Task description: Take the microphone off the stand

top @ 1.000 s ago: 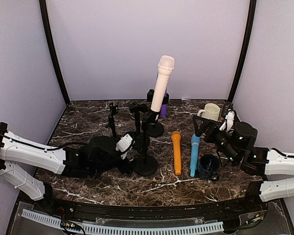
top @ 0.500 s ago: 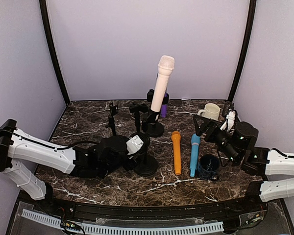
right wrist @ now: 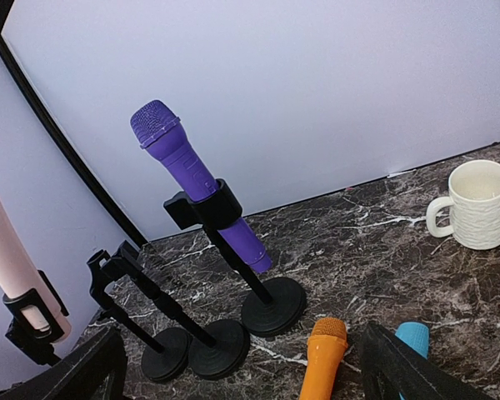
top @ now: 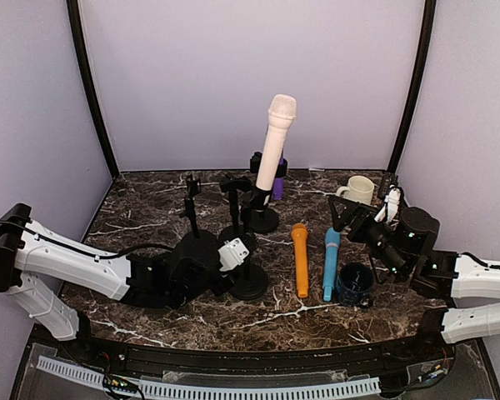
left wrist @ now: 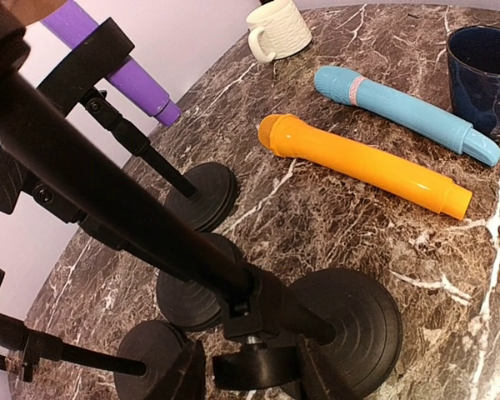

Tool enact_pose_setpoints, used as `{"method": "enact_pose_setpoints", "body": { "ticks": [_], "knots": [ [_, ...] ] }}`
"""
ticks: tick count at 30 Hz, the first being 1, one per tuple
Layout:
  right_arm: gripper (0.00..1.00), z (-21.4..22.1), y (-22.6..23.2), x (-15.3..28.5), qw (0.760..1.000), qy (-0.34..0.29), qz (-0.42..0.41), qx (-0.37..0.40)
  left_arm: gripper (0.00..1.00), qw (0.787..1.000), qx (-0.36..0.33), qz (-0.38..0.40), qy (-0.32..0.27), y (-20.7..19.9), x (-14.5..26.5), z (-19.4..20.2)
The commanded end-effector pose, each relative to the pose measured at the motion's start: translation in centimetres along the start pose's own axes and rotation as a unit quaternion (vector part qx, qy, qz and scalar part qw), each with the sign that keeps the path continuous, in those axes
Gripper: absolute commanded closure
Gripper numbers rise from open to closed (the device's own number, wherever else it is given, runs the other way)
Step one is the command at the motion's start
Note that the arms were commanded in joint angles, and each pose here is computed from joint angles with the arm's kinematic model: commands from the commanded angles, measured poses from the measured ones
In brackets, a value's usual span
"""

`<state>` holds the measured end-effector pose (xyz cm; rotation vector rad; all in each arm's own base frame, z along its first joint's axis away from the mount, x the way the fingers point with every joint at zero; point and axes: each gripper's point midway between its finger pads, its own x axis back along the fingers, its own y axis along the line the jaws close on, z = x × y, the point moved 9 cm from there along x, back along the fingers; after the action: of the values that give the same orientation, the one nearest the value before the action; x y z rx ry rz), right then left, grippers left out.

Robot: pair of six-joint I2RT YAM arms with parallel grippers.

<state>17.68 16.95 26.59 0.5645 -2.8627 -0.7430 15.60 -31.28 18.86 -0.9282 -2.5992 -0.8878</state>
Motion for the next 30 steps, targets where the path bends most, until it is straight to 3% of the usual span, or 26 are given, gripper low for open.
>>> {"method": "enact_pose_setpoints", "body": {
  "ticks": [1,20,24,30],
  "knots": [
    [0.02,-0.9,0.1,0.1,1.000,-0.023,0.000,-0.018,0.64,1.000,0.013,-0.017,-0.012,0.2,0.1,-1.2],
    [0.02,-0.6,0.2,-0.2,1.000,-0.016,-0.003,-0.017,0.91,0.990,0.134,0.045,0.008,-0.7,0.4,0.5],
    [0.02,-0.7,0.3,-0.2,1.000,-0.016,-0.005,-0.019,0.94,0.977,0.194,0.086,0.016,-0.2,0.2,1.3],
    [0.02,-0.7,0.4,-0.2,1.000,-0.015,-0.008,-0.021,0.96,0.942,0.300,0.150,0.028,0.6,-0.1,2.4]
  ]
}}
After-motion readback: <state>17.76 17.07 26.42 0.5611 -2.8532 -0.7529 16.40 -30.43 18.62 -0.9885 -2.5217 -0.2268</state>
